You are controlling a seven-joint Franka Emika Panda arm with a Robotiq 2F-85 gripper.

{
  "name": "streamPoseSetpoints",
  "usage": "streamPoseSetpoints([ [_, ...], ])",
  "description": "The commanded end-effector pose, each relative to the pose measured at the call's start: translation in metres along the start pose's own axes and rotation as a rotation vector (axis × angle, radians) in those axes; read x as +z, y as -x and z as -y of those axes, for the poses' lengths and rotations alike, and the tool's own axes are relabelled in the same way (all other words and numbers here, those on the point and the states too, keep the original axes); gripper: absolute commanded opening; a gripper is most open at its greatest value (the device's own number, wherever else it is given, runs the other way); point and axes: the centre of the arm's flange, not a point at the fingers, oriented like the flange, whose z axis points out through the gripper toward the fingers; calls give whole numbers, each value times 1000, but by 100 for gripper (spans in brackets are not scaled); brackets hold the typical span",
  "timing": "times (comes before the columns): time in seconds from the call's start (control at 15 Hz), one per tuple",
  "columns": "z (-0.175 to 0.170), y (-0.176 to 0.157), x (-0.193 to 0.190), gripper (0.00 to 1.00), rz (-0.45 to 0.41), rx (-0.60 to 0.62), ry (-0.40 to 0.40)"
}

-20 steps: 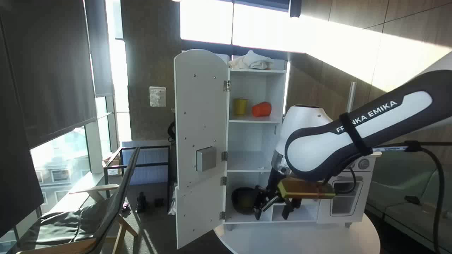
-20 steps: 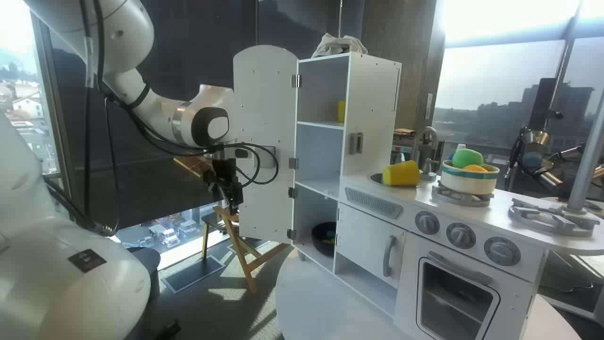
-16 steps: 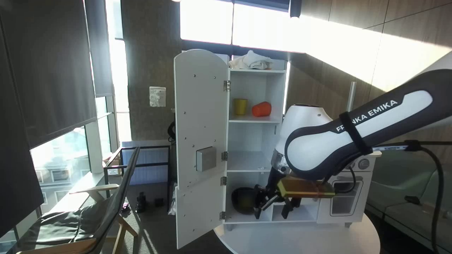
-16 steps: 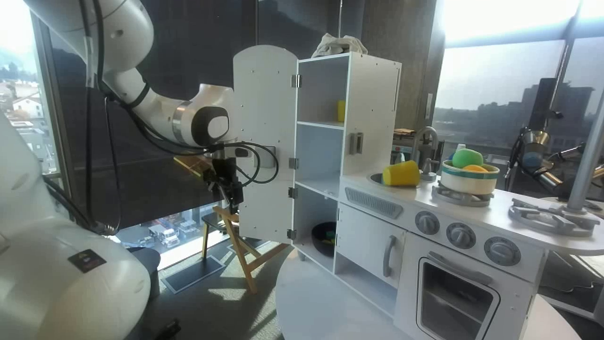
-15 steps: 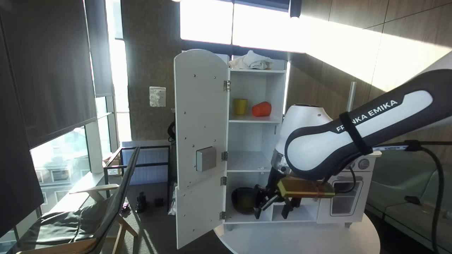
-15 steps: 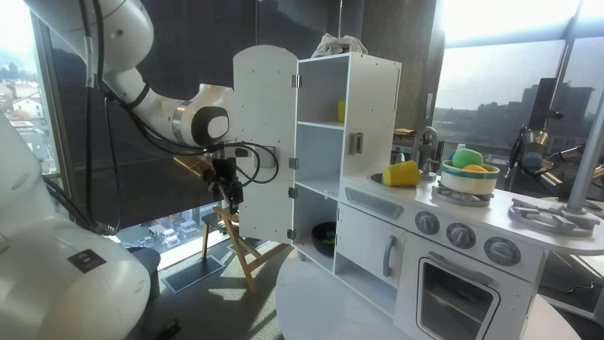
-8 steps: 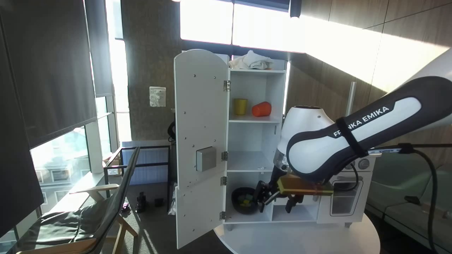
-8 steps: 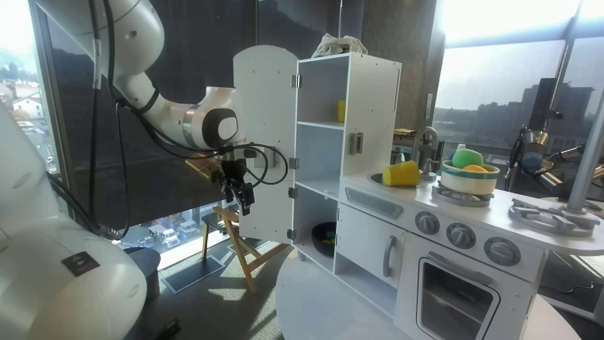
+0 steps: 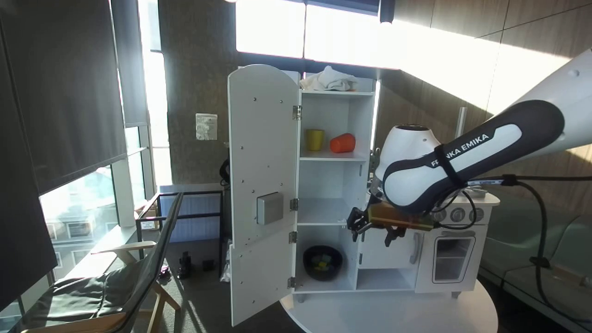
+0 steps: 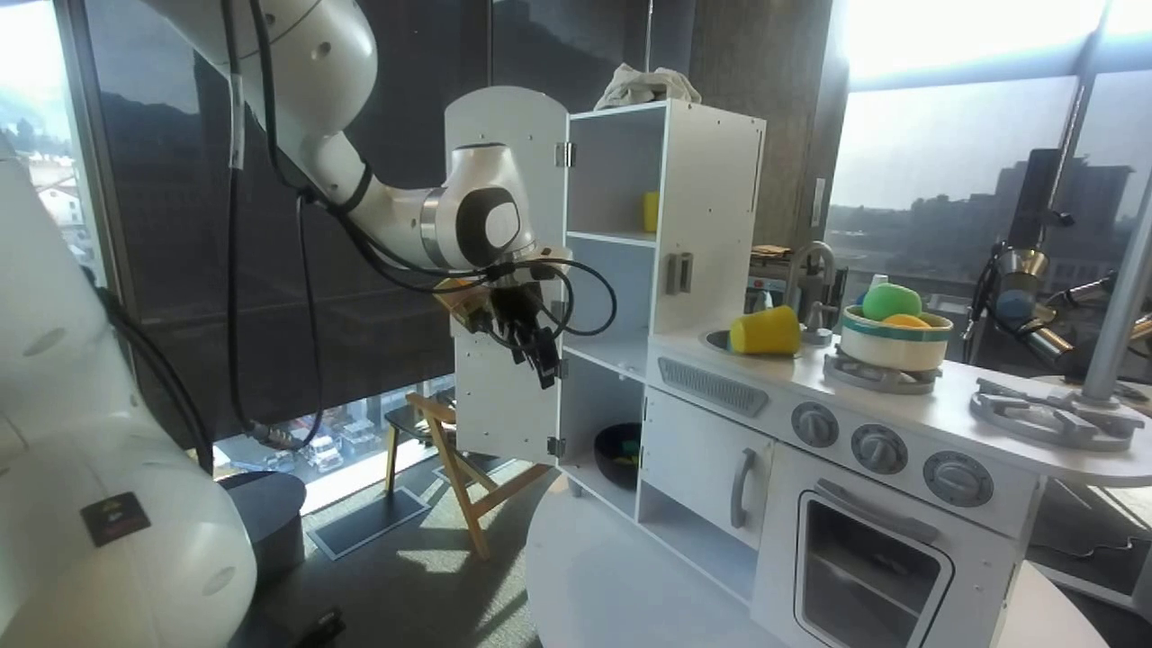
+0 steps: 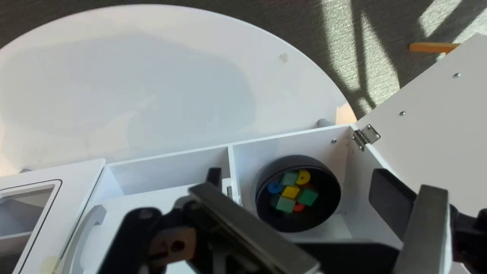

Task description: Put the cups in the cabinet

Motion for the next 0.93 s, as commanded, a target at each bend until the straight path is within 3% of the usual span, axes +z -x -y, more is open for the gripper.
streamPoseSetpoints([
  [0.0,-19,-47,-22,100,-93,93,-21],
  [0.2,-45,-84,-45,100,-130,149,-45],
  [0.53,-77,-130,-76,100,-188,136,-26],
  [0.73,-64,-135,-88,100,-166,117,-74],
  [0.87,-73,-123,-80,100,-177,136,-55],
])
